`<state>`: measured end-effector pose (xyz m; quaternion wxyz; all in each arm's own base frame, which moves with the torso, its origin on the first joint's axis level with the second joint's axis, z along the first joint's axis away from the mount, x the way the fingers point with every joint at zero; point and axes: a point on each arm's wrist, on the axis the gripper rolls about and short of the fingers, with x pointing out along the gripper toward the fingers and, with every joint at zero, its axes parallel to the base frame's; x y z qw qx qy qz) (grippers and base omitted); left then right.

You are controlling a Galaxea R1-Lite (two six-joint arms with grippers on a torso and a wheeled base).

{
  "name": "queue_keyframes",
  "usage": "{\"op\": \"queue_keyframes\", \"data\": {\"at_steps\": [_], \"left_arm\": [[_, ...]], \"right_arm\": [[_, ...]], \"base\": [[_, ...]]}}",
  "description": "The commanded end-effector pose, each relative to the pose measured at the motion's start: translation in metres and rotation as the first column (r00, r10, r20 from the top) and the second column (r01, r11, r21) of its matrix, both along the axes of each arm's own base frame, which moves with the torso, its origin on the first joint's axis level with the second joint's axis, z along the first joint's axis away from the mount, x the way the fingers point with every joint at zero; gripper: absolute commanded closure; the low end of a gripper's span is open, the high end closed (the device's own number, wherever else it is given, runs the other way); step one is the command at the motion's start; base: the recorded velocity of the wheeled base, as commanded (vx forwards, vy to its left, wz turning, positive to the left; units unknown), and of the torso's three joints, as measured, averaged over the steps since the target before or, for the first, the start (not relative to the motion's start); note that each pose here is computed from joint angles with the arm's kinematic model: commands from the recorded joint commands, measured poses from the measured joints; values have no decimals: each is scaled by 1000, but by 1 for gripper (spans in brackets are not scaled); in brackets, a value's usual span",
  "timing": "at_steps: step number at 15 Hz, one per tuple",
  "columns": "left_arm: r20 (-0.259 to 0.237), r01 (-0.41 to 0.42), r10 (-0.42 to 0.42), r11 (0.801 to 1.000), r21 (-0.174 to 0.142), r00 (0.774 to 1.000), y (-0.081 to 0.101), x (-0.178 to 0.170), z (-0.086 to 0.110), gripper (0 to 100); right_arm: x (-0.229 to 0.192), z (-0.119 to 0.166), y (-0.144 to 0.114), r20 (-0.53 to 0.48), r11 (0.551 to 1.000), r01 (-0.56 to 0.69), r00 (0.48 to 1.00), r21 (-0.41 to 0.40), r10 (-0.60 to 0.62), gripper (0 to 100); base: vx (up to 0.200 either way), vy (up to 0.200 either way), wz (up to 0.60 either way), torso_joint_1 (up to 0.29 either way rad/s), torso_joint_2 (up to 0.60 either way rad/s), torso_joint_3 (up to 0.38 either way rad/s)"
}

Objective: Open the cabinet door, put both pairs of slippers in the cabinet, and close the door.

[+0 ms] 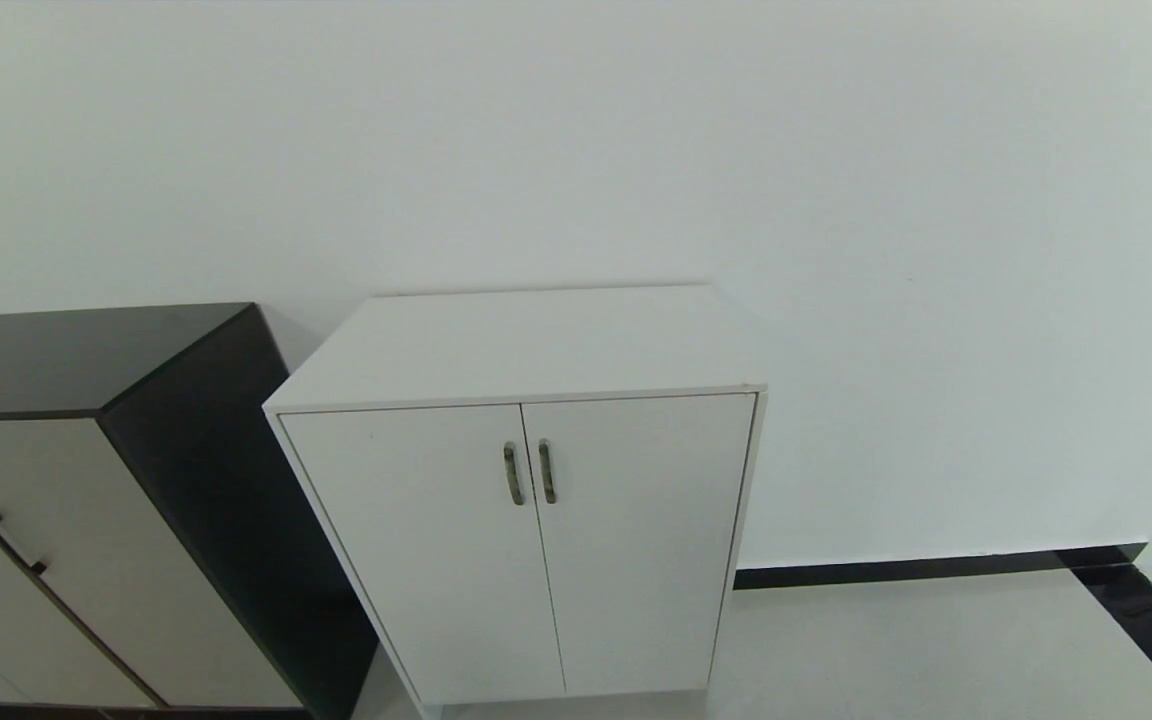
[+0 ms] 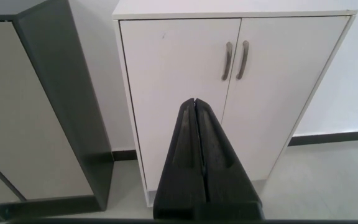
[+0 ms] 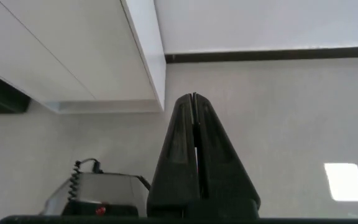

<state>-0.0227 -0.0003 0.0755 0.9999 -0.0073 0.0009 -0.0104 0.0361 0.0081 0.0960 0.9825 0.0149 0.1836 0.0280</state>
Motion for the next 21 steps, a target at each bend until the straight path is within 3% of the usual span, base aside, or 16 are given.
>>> {"op": "queue_keyframes", "data": {"at_steps": [1, 3, 6, 7, 9, 11, 14, 17, 21], "left_arm": [[0, 1, -1, 1000, -1, 1000, 0, 0, 0, 100], [0, 1, -1, 1000, -1, 1000, 0, 0, 0, 100], [0, 1, -1, 1000, -1, 1000, 0, 0, 0, 100], [0, 1, -1, 1000, -1, 1000, 0, 0, 0, 100], [0, 1, -1, 1000, -1, 1000, 0, 0, 0, 100], [0, 1, -1, 1000, -1, 1000, 0, 0, 0, 100], [2, 1, -1, 1000, -1, 1000, 0, 0, 0, 100], [0, -1, 1, 1000, -1, 1000, 0, 0, 0, 100], [2, -1, 1, 1000, -1, 1000, 0, 0, 0, 100]], "right_arm": [[-38, -14, -14, 146, 995, -89, 986, 43, 81, 100], [-38, -14, -13, 160, 993, -112, 982, 37, 105, 100], [-41, -17, -11, 136, 976, -202, 968, -80, 212, 100], [-41, -17, -10, 139, 976, -200, 968, -80, 210, 100], [-41, -17, -10, 148, 985, -154, 975, -76, 164, 100], [-45, -18, -10, 193, 997, -27, 980, -70, 40, 100], [-57, -20, -9, 336, 993, 106, 938, -56, -82, 100], [-59, -21, -9, 358, 995, 103, 929, -4, -95, 100], [-59, -21, -8, 358, 998, 67, 932, -4, -61, 100]], "base": [[0, 0, 0, 0, 0, 0], [0, 0, 0, 0, 0, 0], [0, 0, 0, 0, 0, 0], [0, 0, 0, 0, 0, 0], [0, 0, 0, 0, 0, 0], [0, 0, 0, 0, 0, 0], [0, 0, 0, 0, 0, 0], [0, 0, 0, 0, 0, 0], [0, 0, 0, 0, 0, 0]]}}
